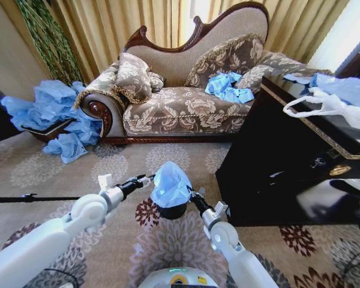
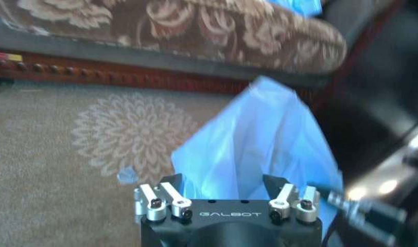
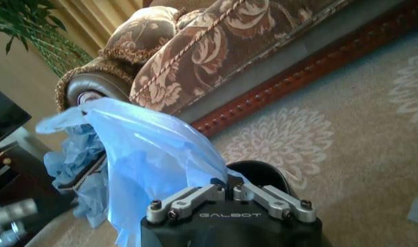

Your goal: Place a garbage bag over the trash bin.

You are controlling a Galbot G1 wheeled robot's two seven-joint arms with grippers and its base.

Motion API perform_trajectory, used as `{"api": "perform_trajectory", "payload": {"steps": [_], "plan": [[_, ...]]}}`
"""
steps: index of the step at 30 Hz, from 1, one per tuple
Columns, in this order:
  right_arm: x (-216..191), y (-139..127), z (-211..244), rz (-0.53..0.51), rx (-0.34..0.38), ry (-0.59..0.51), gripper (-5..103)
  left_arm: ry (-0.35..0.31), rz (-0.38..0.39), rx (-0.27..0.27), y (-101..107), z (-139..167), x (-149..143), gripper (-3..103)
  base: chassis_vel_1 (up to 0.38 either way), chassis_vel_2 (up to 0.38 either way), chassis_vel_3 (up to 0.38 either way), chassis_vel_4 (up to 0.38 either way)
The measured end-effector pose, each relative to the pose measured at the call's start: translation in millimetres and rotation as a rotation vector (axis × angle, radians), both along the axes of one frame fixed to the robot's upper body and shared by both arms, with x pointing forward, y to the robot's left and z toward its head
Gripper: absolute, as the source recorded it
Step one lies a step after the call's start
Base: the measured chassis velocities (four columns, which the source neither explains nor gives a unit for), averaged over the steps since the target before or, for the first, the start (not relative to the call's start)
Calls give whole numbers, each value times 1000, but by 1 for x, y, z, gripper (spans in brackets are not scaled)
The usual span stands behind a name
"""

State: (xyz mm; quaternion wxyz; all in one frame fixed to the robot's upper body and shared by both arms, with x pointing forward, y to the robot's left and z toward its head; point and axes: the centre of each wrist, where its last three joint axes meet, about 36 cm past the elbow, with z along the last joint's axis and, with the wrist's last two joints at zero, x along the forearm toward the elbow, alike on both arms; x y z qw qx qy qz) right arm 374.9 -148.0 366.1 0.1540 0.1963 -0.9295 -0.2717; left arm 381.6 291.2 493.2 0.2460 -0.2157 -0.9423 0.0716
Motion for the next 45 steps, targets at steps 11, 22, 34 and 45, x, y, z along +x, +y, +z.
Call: {"api": "perform_trajectory", "payload": {"steps": [11, 22, 34, 45], "plan": [[-4, 6, 2, 21, -4, -2, 0, -65, -42, 85, -25, -36, 16, 97, 0, 0, 0, 0], [-4, 7, 3, 17, -9, -3, 0, -95, -27, 144, -55, -52, 46, 67, 0, 0, 0, 0], [2, -1, 6, -6, -9, -11, 0, -87, 51, 86, -48, -49, 53, 18, 0, 0, 0, 0], [-2, 0, 2, -12, -3, 1, 0, 59, 98, -448, -53, -4, 60, 0, 0, 0, 0, 0]]}}
